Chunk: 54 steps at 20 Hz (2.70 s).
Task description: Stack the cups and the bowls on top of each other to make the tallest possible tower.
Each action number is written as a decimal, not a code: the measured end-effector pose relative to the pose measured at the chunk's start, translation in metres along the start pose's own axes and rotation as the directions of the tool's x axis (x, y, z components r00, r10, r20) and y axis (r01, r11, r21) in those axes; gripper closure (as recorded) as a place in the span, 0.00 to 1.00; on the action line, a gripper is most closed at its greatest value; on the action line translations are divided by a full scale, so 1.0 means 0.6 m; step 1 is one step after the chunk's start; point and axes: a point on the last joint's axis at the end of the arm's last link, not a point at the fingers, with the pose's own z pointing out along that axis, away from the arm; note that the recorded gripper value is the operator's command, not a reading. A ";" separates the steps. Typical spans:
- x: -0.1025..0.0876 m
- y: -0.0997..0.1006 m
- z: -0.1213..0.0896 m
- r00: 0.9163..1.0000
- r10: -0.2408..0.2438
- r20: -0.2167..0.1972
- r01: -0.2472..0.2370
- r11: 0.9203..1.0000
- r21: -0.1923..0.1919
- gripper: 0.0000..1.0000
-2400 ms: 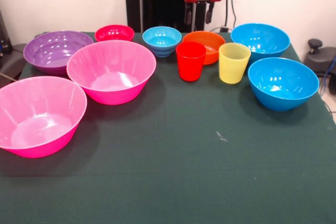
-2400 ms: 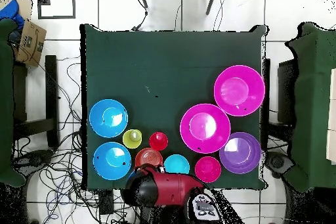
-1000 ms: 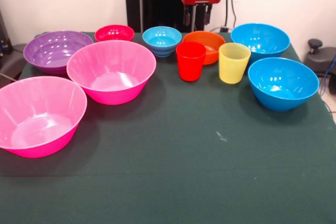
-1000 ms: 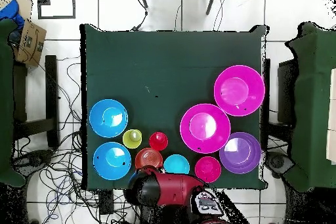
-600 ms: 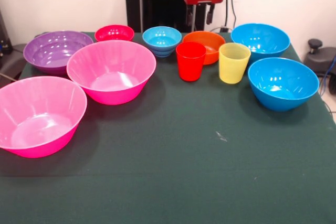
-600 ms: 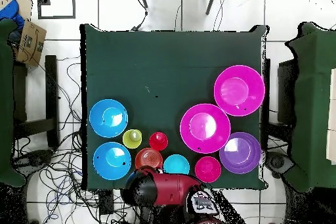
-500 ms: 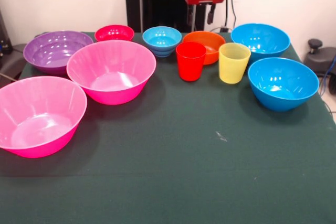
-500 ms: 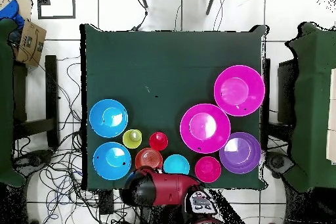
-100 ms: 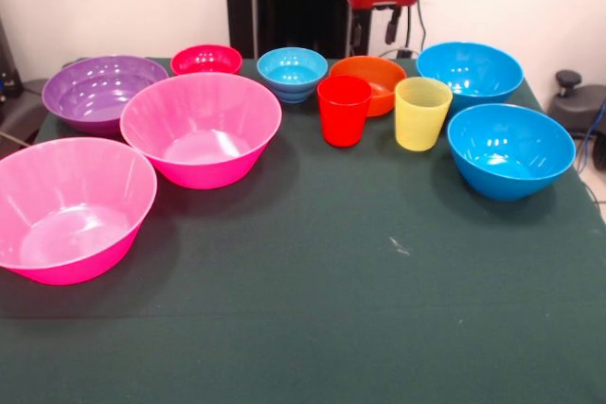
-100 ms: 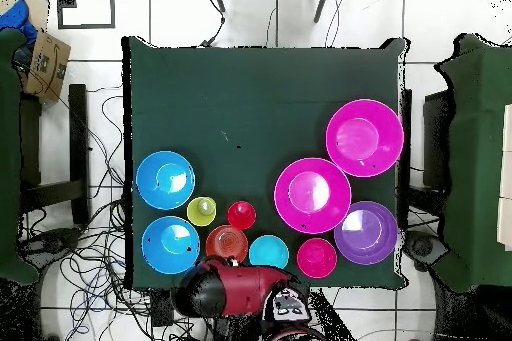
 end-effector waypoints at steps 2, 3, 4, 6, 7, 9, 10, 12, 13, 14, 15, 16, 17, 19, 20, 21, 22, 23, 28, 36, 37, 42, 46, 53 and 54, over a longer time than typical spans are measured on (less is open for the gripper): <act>0.007 0.009 0.011 1.000 -0.014 -0.001 0.014 1.000 -0.002 0.00; 0.010 0.012 0.016 1.000 -0.019 -0.003 0.019 1.000 -0.004 0.00; 0.015 0.015 0.023 1.000 -0.025 -0.006 0.025 1.000 -0.007 0.00; 0.023 0.019 0.033 0.999 -0.033 -0.008 0.033 0.999 -0.011 0.00; 0.026 0.021 0.038 0.999 -0.038 -0.010 0.037 0.999 -0.013 0.00; 0.035 0.025 0.048 0.999 -0.047 -0.015 0.047 0.999 -0.016 0.00; 0.040 0.027 0.053 0.998 -0.052 -0.018 0.052 0.999 -0.017 0.00; 0.047 0.030 0.059 0.998 -0.059 -0.026 0.058 0.998 -0.018 0.00; 0.050 0.031 0.061 0.998 -0.061 -0.030 0.060 0.998 -0.018 0.00; 0.053 0.031 0.063 0.997 -0.062 -0.034 0.062 0.998 -0.019 0.00; 0.054 0.031 0.064 0.997 -0.063 -0.037 0.062 0.998 -0.018 0.00; 0.055 0.031 0.065 0.997 -0.063 -0.039 0.063 0.998 -0.017 0.00; 0.056 0.032 0.065 0.997 -0.064 -0.040 0.063 0.998 -0.017 0.00; 0.059 0.030 0.066 0.997 -0.063 -0.044 0.063 0.998 -0.014 0.00; 0.059 0.030 0.067 0.997 -0.063 -0.045 0.062 0.998 -0.014 0.00; 0.060 0.030 0.067 0.997 -0.062 -0.046 0.062 0.998 -0.014 0.00; 0.060 0.030 0.067 0.997 -0.062 -0.047 0.062 0.998 -0.014 0.00; 0.060 0.030 0.067 0.997 -0.062 -0.047 0.062 0.998 -0.014 0.00; 0.060 0.030 0.067 0.997 -0.062 -0.046 0.062 0.998 -0.014 0.00; 0.060 0.030 0.067 0.997 -0.063 -0.046 0.062 0.998 -0.014 0.00; 0.059 0.030 0.067 0.997 -0.063 -0.045 0.063 0.998 -0.014 0.00; 0.055 0.031 0.062 0.997 -0.072 -0.034 0.071 0.997 -0.015 0.00; 0.053 0.031 0.059 0.996 -0.080 -0.027 0.079 0.997 -0.015 0.00; 0.055 0.033 0.058 0.994 -0.110 -0.007 0.110 0.994 -0.016 0.00; 0.055 0.033 0.058 0.994 -0.113 -0.005 0.113 0.993 -0.016 0.00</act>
